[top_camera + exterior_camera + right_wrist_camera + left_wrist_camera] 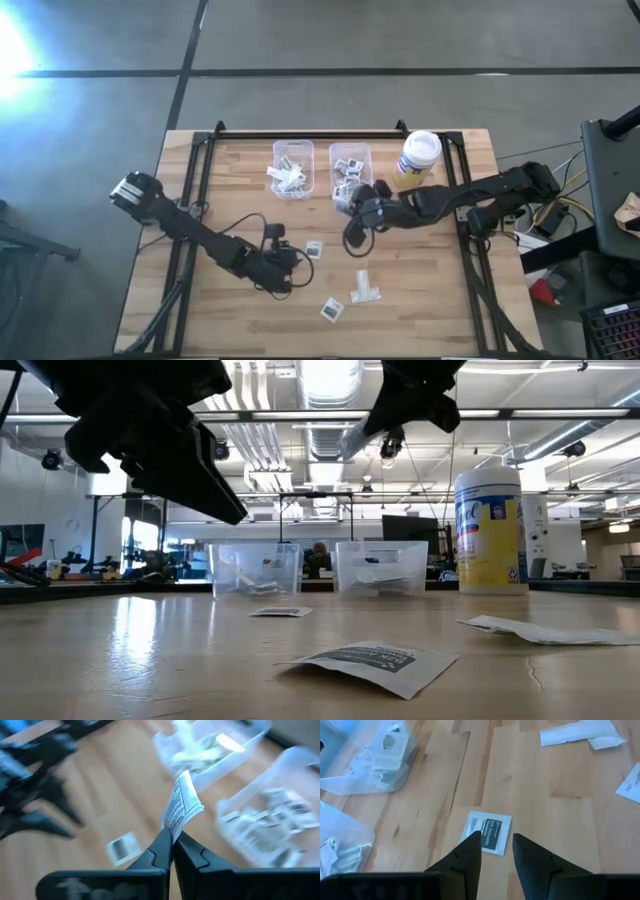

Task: Pick & Place First Aid Supplies
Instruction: Put the gray towelette pack into the right transparent bin

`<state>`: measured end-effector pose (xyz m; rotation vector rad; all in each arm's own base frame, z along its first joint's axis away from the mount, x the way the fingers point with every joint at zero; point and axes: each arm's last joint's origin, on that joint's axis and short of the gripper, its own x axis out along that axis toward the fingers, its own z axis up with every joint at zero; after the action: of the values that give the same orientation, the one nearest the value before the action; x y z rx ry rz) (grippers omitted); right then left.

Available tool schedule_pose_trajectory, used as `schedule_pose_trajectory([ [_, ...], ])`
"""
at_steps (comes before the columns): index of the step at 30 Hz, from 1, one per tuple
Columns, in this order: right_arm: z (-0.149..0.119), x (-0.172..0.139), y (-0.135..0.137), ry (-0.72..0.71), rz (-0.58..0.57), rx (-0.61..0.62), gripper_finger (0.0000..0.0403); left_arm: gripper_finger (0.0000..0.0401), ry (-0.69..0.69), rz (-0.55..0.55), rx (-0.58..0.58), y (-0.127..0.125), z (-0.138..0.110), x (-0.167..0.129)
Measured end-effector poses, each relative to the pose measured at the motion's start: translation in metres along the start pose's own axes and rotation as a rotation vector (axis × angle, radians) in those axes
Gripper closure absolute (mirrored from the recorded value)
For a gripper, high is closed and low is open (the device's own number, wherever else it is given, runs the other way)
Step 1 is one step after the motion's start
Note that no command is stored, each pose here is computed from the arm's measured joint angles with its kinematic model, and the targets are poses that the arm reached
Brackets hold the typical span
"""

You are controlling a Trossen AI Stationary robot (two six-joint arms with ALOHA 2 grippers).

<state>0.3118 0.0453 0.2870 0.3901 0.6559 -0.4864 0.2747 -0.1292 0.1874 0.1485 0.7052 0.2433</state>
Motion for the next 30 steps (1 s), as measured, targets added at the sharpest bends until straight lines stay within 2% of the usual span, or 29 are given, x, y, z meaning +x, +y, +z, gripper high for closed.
schedule_pose_trajectory([
  [3,0.005,0.004,-0.01,-0.045,-0.093,-0.006,0.0394,0.0279,-0.009,-0.003,-0.008,0.001,0.002,-0.002],
  [10,0.009,0.015,-0.037,-0.18,-0.386,-0.028,0.0394,0.0279,-0.005,-0.004,-0.007,0.002,0.001,-0.003],
  [14,0.007,0.022,-0.05,-0.195,-0.471,-0.024,0.0394,0.0279,-0.002,-0.005,-0.005,0.002,0.0,-0.002],
  [16,0.005,0.028,-0.057,-0.168,-0.469,0.003,0.0394,0.0279,-0.002,-0.005,-0.005,0.002,0.0,-0.002],
  [22,0.003,0.044,-0.085,-0.017,-0.365,0.191,0.0394,0.0279,-0.003,-0.005,-0.007,0.002,0.0,-0.002],
  [30,0.005,0.051,-0.104,0.068,-0.306,0.29,0.0394,0.0279,-0.004,-0.005,-0.008,0.002,0.0,-0.002],
])
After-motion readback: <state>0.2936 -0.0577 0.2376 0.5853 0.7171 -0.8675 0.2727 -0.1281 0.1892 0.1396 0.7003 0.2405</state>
